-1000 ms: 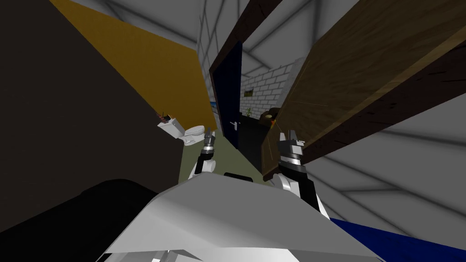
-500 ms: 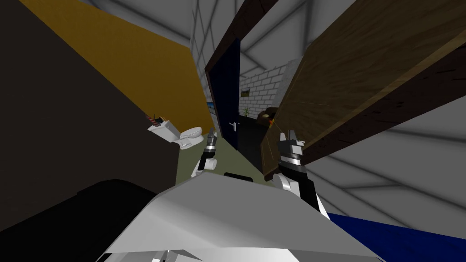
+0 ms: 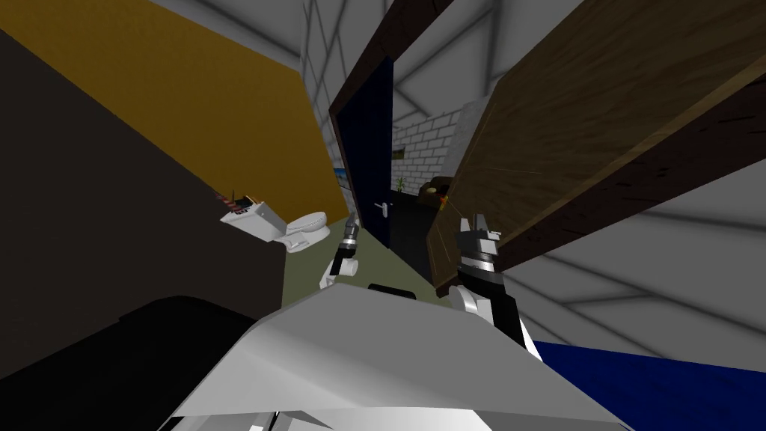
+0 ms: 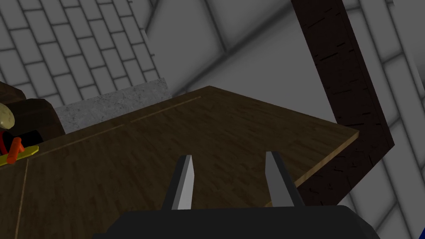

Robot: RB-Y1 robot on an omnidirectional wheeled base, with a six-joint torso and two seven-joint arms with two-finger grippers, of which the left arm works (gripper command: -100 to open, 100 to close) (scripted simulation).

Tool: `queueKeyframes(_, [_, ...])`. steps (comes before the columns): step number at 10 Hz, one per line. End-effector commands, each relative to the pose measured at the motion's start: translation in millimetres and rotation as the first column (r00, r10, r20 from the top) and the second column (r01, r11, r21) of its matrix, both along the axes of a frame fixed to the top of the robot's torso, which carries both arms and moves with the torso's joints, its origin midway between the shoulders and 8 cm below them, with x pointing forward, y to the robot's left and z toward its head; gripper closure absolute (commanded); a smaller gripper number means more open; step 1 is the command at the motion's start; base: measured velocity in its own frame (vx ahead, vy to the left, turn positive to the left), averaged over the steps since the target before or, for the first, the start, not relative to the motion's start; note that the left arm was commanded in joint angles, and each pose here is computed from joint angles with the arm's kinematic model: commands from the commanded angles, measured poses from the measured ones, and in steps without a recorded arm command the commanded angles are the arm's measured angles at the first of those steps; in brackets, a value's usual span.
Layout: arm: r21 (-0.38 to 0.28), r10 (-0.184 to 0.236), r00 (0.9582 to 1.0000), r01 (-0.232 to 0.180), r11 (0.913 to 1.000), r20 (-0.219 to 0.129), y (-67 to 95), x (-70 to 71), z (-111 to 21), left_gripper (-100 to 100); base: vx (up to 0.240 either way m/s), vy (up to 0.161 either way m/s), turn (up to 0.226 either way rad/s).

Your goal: Push the door open

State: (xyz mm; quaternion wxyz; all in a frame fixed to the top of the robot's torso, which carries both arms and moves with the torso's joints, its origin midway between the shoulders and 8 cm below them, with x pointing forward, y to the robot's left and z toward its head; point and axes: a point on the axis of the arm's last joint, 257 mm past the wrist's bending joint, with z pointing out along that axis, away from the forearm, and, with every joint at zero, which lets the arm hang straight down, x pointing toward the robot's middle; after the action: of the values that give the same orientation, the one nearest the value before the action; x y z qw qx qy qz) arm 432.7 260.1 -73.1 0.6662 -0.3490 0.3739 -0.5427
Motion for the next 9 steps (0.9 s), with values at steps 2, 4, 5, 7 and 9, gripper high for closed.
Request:
queueKeyframes(2, [0.003,-0.005,0.9996,0.005,1.0,-0.029,1.4,13.9,-14.7,-100,0.072,0.113,-0.138])
queueKeyframes(4, [0.004,-0.009,0.9986,0.009,1.0,-0.052,1.8,24.0,-26.4,-100,0.063,0.111,-0.144])
queueKeyframes(5, [0.004,-0.01,0.998,0.01,0.9999,-0.063,2.0,29.0,-32.2,-100,0.038,0.119,-0.124])
queueKeyframes(7, [0.003,-0.013,0.9962,0.013,0.9999,-0.086,2.4,39.5,-44.3,-100,0.049,0.131,-0.178])
queueKeyframes(9, [0.002,-0.015,0.9938,0.015,0.9999,-0.11,2.9,49.8,-56.2,-100,0.065,0.132,-0.14])
